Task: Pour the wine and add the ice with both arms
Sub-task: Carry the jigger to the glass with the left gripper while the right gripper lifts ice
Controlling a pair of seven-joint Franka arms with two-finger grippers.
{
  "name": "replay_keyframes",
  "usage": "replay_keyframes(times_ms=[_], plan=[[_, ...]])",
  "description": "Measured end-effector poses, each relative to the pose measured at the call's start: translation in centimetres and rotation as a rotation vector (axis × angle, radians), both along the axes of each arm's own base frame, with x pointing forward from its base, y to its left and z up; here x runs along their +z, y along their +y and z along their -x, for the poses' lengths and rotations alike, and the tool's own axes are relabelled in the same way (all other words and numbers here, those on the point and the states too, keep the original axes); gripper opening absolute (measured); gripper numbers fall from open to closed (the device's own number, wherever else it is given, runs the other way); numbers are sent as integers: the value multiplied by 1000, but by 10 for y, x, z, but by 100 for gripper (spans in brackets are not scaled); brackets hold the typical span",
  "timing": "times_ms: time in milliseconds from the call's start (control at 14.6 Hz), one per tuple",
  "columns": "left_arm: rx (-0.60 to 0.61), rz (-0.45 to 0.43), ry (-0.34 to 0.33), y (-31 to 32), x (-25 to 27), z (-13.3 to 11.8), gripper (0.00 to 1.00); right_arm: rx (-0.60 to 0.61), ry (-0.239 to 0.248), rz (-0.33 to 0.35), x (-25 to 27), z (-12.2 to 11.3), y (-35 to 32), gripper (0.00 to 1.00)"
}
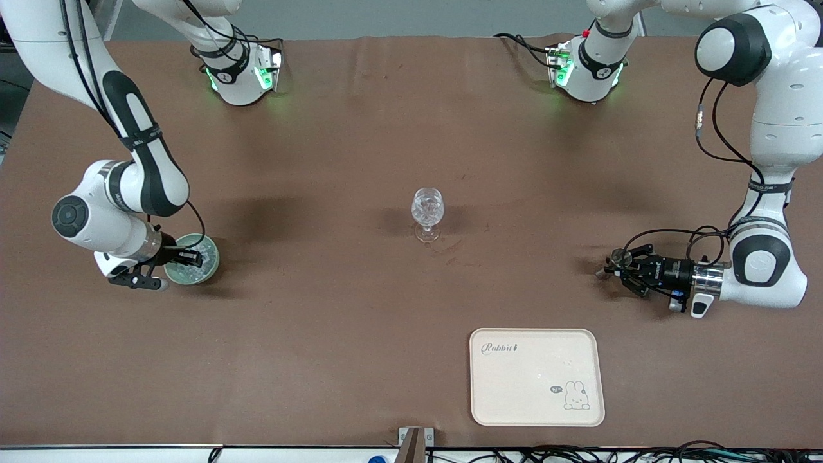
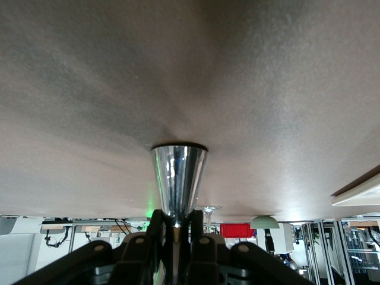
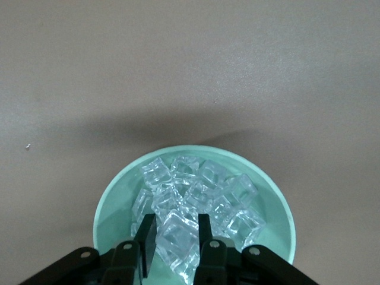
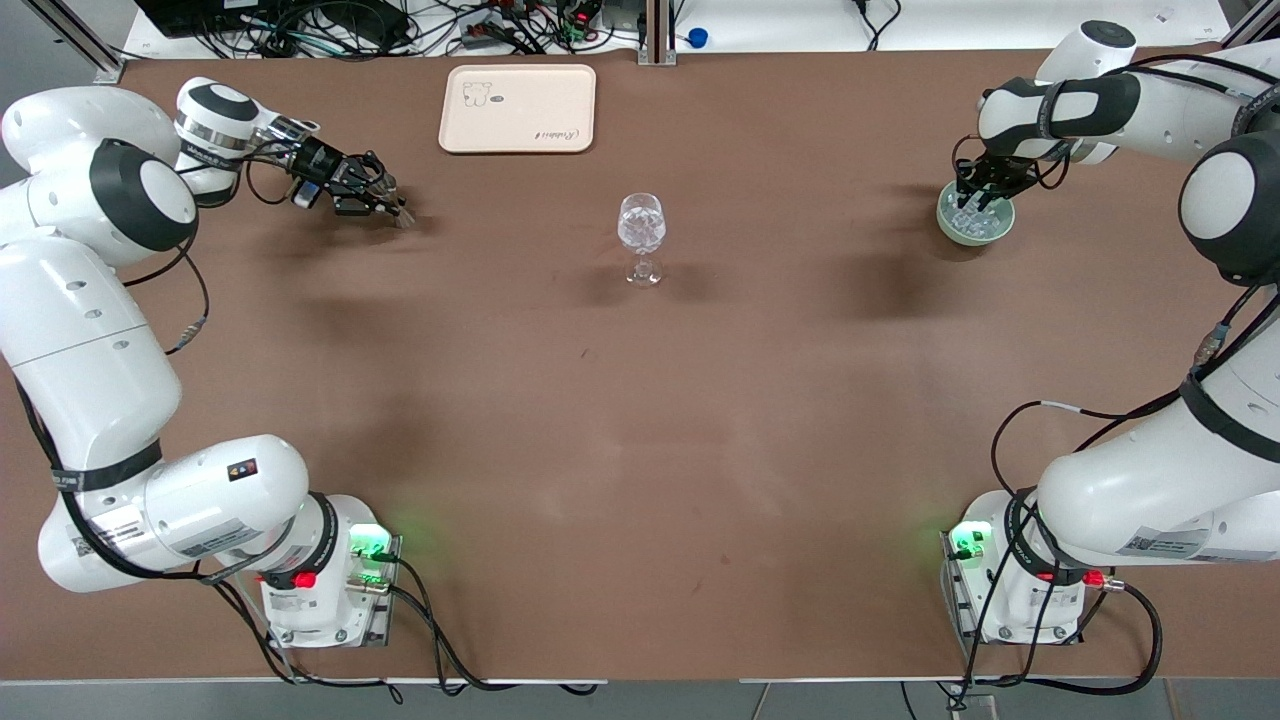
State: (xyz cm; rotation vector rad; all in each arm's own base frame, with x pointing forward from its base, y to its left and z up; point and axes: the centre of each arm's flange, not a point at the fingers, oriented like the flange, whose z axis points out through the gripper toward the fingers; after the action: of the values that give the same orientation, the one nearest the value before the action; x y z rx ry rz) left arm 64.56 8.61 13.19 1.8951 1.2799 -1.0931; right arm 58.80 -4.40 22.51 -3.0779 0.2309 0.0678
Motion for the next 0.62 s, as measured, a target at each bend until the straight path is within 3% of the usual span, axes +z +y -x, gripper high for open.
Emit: replay_keyframes(times_ms=[137, 342, 615], plan=[[-6, 5, -4, -5, 1, -1, 21, -6, -7, -1, 5, -4, 0, 32], [-13, 32, 15, -35, 13, -10, 21, -8, 38, -14, 34, -19, -4, 32], [6, 41, 100, -102, 61, -29, 21, -6, 64, -33, 149, -43, -14, 32]])
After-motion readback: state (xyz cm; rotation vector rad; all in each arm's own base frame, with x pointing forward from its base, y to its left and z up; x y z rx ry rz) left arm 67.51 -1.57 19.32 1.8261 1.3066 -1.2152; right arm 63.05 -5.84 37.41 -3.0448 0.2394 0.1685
